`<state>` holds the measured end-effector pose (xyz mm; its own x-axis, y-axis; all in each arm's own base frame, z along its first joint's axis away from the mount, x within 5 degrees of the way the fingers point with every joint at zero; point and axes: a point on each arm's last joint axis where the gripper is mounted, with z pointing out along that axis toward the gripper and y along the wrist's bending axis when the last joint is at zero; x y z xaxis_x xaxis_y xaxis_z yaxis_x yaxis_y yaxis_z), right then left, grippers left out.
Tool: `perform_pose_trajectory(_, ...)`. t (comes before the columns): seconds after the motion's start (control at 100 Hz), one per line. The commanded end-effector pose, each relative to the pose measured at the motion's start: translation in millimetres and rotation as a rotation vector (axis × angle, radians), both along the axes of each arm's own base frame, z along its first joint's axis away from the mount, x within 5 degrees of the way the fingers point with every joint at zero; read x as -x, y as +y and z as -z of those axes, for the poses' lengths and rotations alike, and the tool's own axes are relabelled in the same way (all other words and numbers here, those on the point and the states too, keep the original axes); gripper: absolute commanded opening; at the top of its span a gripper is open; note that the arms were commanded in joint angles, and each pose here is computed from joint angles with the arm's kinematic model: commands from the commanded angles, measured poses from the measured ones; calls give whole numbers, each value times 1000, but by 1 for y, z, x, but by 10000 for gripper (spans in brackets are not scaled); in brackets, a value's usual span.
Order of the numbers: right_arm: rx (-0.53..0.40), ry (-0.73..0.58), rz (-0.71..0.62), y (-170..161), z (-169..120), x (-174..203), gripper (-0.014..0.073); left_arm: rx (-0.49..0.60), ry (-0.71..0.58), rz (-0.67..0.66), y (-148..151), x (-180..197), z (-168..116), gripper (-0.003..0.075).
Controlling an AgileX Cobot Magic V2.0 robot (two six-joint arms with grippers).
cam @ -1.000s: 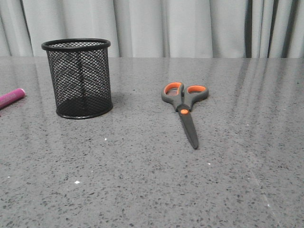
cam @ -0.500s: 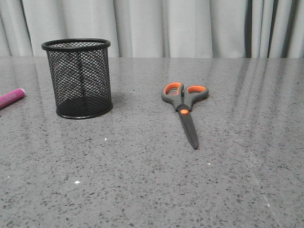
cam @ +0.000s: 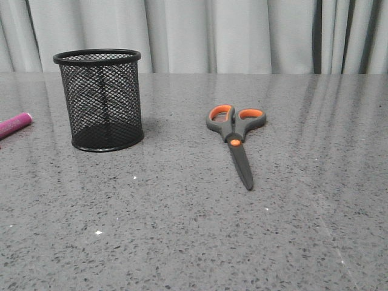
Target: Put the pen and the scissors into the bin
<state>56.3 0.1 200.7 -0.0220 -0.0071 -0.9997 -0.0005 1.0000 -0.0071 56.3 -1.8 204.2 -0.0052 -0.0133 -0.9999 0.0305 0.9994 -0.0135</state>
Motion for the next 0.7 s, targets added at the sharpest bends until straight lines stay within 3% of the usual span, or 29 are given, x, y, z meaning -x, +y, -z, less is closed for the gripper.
perform_pose_trajectory(0.0,18,-92,9,-1,-3,1,-76,18,-76,8,0,1,0,-22)
perform_pose_trajectory(0.69,-16,-100,8,0,-4,1,-75,18,-76,8,0,1,0,-21)
